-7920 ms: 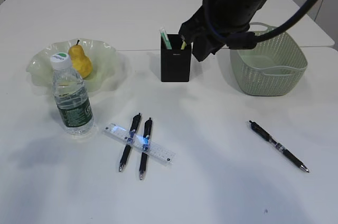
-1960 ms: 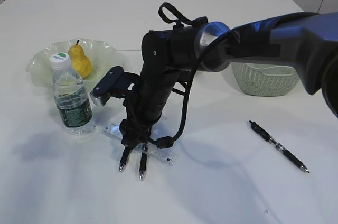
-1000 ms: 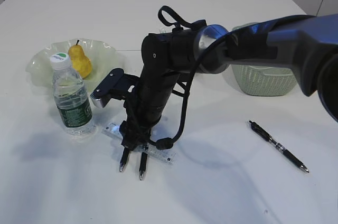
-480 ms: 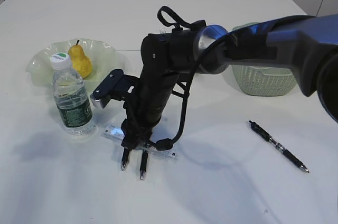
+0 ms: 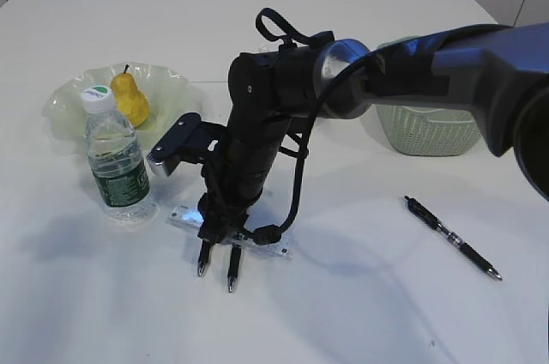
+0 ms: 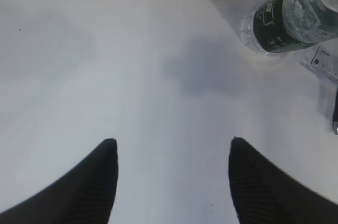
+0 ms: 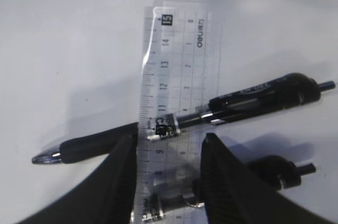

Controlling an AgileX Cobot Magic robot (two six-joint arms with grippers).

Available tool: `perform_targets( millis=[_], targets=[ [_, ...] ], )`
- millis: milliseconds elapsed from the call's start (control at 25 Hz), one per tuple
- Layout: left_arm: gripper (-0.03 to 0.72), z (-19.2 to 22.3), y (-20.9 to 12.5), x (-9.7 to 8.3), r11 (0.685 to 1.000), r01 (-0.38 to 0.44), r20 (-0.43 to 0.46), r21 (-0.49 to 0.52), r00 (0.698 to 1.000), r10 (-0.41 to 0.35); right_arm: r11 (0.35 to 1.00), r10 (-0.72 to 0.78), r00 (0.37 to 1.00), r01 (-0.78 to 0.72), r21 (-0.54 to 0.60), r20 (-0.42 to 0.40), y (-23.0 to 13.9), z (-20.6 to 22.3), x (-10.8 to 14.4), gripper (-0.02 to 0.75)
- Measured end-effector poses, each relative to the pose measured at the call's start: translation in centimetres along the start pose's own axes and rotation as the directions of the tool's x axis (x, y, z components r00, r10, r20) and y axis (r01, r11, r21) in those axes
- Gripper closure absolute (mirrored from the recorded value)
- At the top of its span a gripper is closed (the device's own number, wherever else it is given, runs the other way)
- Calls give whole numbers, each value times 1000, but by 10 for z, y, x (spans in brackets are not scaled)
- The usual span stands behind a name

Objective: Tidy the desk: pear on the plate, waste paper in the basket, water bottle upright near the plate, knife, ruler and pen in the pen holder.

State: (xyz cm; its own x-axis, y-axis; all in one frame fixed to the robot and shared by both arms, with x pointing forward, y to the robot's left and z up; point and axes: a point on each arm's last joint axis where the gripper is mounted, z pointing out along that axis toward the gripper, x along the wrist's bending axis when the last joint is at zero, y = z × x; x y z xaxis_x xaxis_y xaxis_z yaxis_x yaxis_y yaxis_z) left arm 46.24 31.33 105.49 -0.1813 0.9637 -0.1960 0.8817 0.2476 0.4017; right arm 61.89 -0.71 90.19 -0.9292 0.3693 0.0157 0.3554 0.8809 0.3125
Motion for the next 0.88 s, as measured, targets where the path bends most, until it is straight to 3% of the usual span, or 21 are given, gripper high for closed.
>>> perform_targets(
  millis=[560, 880],
  targets=[
    [222, 0, 0, 0, 1000, -2, 0, 0, 1000, 2, 999, -13, 1000, 13, -33, 18, 7, -30, 3, 459],
    [222, 0, 0, 0, 1000, -2, 0, 0, 1000, 2, 994, 17, 997, -9, -104, 76, 5, -78, -12, 460]
  ],
)
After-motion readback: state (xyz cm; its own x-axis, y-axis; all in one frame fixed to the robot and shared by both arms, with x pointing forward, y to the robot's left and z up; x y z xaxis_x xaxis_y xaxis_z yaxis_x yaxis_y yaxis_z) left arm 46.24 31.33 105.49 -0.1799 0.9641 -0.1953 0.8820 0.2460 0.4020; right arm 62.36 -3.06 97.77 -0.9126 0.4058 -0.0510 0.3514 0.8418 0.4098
